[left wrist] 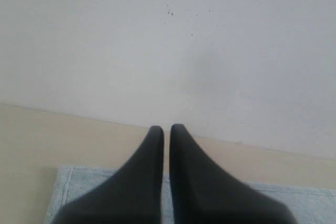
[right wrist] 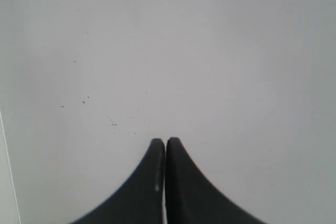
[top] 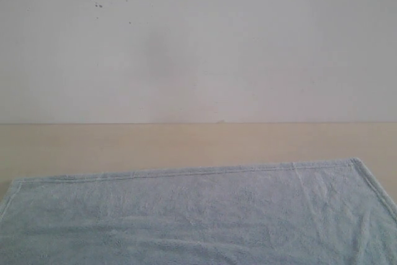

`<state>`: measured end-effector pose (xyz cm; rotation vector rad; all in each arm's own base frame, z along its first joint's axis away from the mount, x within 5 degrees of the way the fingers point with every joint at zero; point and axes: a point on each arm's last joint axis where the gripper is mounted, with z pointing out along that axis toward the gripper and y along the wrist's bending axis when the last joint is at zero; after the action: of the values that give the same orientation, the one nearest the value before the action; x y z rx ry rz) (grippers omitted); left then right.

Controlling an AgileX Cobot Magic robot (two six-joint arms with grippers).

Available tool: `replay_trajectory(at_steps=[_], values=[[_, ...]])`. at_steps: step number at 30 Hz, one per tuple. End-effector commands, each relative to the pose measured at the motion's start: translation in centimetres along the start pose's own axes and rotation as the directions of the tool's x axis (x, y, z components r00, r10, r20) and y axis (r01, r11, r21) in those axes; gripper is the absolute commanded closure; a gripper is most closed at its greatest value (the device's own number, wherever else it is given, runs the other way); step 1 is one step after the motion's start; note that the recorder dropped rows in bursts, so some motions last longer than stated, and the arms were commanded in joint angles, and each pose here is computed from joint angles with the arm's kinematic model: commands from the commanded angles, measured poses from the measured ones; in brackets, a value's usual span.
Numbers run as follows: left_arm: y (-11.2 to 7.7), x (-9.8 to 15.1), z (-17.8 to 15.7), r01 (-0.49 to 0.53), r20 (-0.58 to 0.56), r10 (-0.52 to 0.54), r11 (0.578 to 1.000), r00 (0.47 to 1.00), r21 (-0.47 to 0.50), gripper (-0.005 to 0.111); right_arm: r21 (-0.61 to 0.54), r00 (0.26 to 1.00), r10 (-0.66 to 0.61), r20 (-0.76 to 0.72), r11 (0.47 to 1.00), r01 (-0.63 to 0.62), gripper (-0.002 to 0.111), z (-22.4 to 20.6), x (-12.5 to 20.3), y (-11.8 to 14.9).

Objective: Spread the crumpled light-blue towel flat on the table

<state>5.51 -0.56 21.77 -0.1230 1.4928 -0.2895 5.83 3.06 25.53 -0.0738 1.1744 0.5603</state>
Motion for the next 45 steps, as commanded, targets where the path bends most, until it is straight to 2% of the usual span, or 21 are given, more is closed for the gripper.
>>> replay_trajectory(at_steps=[1,21,23,24,31,37,42,45], values=[[0.2,0.4,0.0,0.002,0.009,-0.002,1.0,1.0,-0.004,0.103,-0.035,0.997,-0.035,0.07,0.999,0.037,0.108,-1.3,0.1,0.5],[0.2,0.7,0.0,0.002,-0.019,-0.002,1.0,1.0,-0.006,0.103,-0.055,0.993,-0.044,0.109,0.997,0.05,0.108,-1.6,-0.2,0.8],[0.2,0.7,0.0,0.002,-0.019,-0.002,1.0,1.0,-0.006,0.103,-0.028,0.979,-0.162,0.125,0.986,0.166,0.108,-1.9,-0.3,0.8],[0.2,0.7,0.0,0.002,-0.019,-0.002,1.0,1.0,-0.006,0.103,0.036,0.956,-0.285,0.073,0.958,0.283,0.108,-1.9,0.1,0.2],[0.2,0.7,0.0,0.002,-0.018,-0.002,1.0,1.0,-0.006,0.103,0.127,0.914,-0.404,-0.022,0.906,0.404,0.108,-1.9,0.5,-0.8],[0.2,0.7,0.0,0.002,-0.018,-0.002,1.0,1.0,-0.006,0.103,0.28,0.939,-0.285,-0.19,0.901,0.33,0.108,-2.4,1.6,-2.6],[0.2,0.7,0.0,0.002,-0.018,-0.002,1.0,1.0,-0.006,0.103,0.332,0.927,-0.243,-0.285,0.882,0.333,0.108,-2.8,2.4,-3.3],[0.2,0.7,0.0,0.002,-0.018,-0.002,1.0,1.0,-0.006,0.103,0.333,0.909,-0.263,-0.323,0.867,0.37,0.108,-2.9,2.5,-3.5]])
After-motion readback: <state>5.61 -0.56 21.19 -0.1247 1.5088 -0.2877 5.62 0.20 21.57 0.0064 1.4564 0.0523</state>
